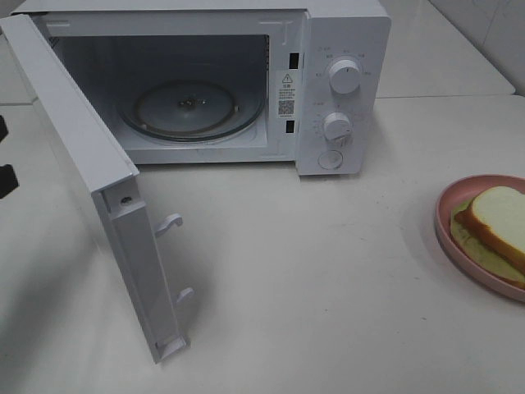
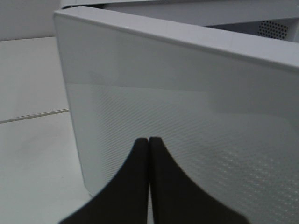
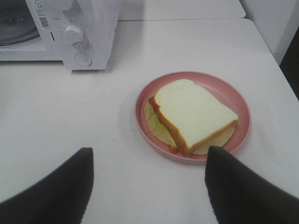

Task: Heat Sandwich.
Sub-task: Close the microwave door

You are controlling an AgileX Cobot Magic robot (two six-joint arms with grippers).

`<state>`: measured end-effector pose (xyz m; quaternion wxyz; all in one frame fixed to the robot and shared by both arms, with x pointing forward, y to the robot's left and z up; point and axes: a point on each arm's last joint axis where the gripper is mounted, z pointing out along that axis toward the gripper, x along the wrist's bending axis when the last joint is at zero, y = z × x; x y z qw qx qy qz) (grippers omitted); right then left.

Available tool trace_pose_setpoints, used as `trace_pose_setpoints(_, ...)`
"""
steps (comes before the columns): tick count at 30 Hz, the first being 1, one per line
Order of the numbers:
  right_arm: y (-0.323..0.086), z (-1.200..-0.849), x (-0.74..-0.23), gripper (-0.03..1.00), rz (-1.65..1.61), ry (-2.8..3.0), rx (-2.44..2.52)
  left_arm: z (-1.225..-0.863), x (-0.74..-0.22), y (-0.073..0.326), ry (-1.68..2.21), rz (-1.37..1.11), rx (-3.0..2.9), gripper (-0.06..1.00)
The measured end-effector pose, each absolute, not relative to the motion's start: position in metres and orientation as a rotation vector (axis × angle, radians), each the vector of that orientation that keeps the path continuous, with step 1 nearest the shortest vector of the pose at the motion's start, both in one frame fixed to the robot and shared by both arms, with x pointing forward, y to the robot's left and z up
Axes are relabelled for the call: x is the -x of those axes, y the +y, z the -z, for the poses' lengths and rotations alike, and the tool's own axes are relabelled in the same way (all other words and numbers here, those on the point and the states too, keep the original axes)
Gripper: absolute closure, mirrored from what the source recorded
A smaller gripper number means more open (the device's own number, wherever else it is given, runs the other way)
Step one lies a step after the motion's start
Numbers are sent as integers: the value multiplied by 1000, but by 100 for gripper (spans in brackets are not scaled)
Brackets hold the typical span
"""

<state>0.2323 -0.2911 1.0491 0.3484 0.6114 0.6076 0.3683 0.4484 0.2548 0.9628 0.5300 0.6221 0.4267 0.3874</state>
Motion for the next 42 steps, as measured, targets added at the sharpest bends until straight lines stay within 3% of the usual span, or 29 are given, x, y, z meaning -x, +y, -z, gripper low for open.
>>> trace_pose_setpoints(17,-291,-1049,-232,30,-955,1575,-1585,-951,-461,156,1114,-1034,-1474,94)
trace_pose_setpoints(34,-291,-1049,-232,30,-955,1575,-1585,-956,-522,33,1167,-1063,-1332,94)
trace_pose_setpoints(42,-291,-1049,-232,30,-955,1575,-1585,-953,-542,6,1190,-1081,-1291,94)
